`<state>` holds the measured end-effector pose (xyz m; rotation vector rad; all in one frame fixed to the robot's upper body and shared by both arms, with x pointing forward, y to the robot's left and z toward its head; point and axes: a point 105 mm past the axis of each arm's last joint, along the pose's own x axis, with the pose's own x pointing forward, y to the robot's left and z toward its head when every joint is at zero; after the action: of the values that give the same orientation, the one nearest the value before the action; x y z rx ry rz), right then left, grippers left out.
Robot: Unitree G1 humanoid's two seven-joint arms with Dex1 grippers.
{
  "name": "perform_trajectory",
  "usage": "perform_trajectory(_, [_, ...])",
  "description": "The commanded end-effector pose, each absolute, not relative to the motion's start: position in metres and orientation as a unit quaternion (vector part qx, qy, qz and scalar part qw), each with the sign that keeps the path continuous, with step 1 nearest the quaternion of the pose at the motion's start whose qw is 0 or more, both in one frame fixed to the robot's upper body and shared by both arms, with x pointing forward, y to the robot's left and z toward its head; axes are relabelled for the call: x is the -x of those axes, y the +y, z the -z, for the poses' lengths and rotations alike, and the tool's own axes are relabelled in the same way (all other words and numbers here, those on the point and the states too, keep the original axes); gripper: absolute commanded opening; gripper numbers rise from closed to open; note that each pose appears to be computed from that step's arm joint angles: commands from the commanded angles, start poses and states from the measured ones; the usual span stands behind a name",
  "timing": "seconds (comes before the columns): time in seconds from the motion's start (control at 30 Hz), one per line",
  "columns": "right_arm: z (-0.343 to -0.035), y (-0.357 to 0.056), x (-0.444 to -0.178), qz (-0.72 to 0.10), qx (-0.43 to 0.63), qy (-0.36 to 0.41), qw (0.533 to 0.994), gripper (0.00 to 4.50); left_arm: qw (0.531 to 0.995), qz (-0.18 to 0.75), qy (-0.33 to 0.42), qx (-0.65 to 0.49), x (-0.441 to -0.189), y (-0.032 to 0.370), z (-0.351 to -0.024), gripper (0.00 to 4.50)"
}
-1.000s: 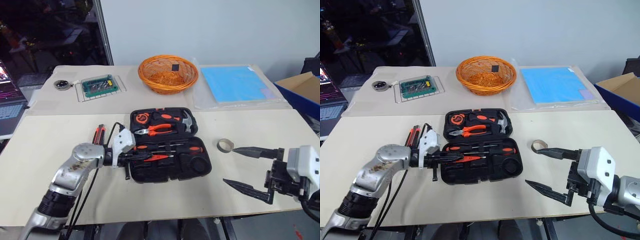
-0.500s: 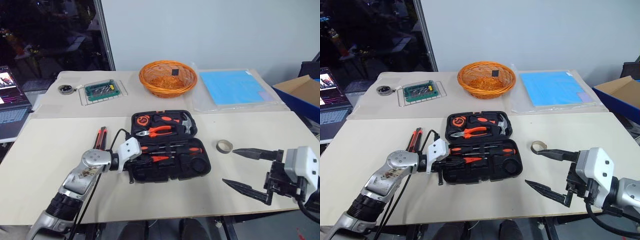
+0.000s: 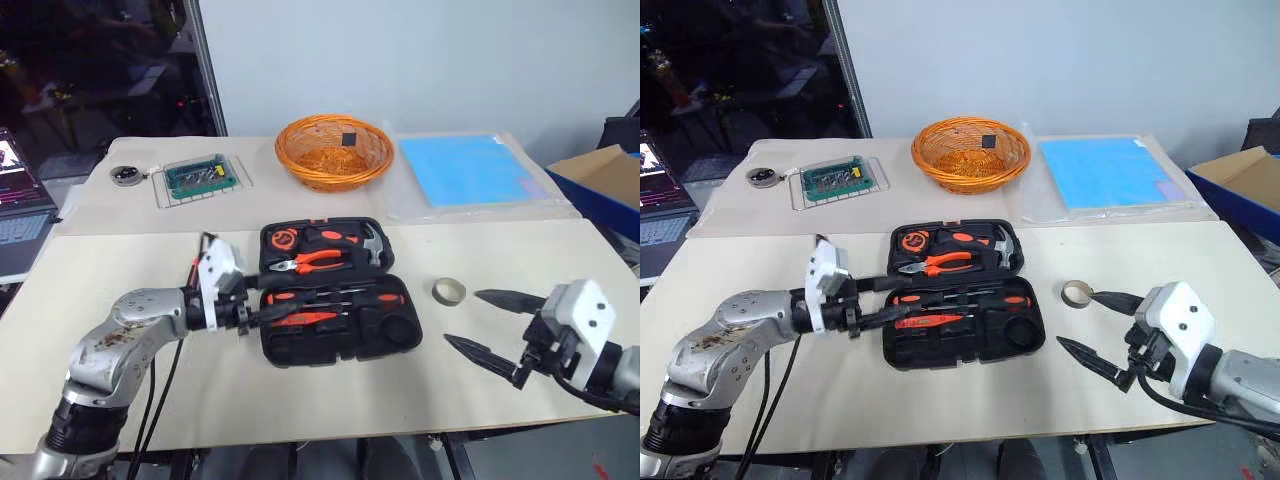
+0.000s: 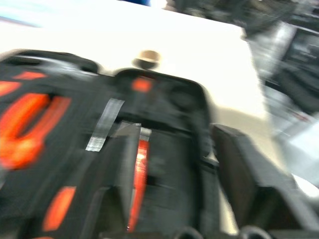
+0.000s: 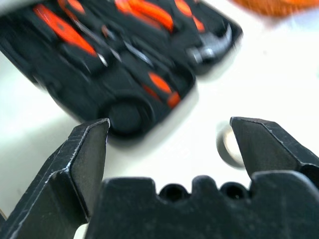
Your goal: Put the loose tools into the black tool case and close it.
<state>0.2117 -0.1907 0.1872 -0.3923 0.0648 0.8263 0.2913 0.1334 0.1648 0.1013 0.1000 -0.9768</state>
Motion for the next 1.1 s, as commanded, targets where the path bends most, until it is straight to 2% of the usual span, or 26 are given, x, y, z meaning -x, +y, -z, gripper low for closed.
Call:
perform_trajectory(0.03, [-0.215, -0.171, -0.201, -0.458, 0.172, -0.052, 0.871, 4.5, 0.956, 0.287, 0.051, -0.043, -0.314, 0.178, -0.166, 4.38])
perform_trajectory(0.13, [-0.225, -0.152, -0.197, -0.516, 0.177, -0.087, 0.834, 4.5, 0.988, 0.117, 0.082, -0.058, -0.316, 0.22, -0.152, 4.45])
perform_trajectory(0.23, [-0.23, -0.14, -0.197, -0.554, 0.181, -0.107, 0.805, 4.5, 0.99, 0.016, 0.128, -0.057, -0.307, 0.243, -0.132, 4.45])
perform_trajectory(0.33, [-0.228, -0.135, -0.2, -0.574, 0.192, -0.106, 0.789, 4.5, 0.987, -0.005, 0.154, -0.052, -0.305, 0.247, -0.12, 4.45])
perform_trajectory(0.43, [-0.228, -0.13, -0.206, -0.58, 0.196, -0.107, 0.784, 4.5, 0.982, -0.012, 0.188, -0.035, -0.315, 0.246, -0.107, 4.45])
perform_trajectory(0.53, [-0.228, -0.126, -0.21, -0.58, 0.203, -0.106, 0.781, 4.5, 0.977, 0.019, 0.214, -0.02, -0.324, 0.234, -0.096, 4.45])
perform_trajectory(0.57, [-0.229, -0.125, -0.211, -0.58, 0.205, -0.105, 0.781, 4.5, 0.976, 0.023, 0.216, -0.014, -0.326, 0.232, -0.094, 3.91])
perform_trajectory(0.6, [-0.229, -0.124, -0.211, -0.58, 0.206, -0.105, 0.781, 4.5, 0.976, 0.023, 0.216, -0.011, -0.328, 0.232, -0.093, 3.81])
perform_trajectory(0.77, [-0.231, -0.124, -0.212, -0.57, 0.211, -0.104, 0.787, 4.5, 0.979, 0.027, 0.204, 0.005, -0.329, 0.231, -0.096, 1.87])
perform_trajectory(0.8, [-0.231, -0.124, -0.212, -0.567, 0.211, -0.103, 0.79, 4.5, 0.982, 0.029, 0.189, 0.009, -0.33, 0.231, -0.102, 1.72])
perform_trajectory(0.87, [-0.232, -0.125, -0.212, -0.558, 0.207, -0.104, 0.796, 4.5, 0.991, 0.063, 0.121, 0.014, -0.334, 0.225, -0.13, 1.72])
perform_trajectory(0.93, [-0.232, -0.128, -0.211, -0.547, 0.203, -0.1, 0.806, 4.5, 0.969, 0.243, 0.043, -0.013, -0.319, 0.182, -0.171, 1.72])
perform_trajectory(1.0, [-0.23, -0.134, -0.21, -0.535, 0.204, -0.09, 0.815, 4.5, 0.927, 0.373, 0.036, -0.024, -0.299, 0.155, -0.185, 1.72])
perform_trajectory(1.1, [-0.219, -0.149, -0.206, -0.517, 0.209, -0.056, 0.828, 4.5, 0.851, 0.517, 0.073, -0.061, -0.274, 0.126, -0.183, 1.72])
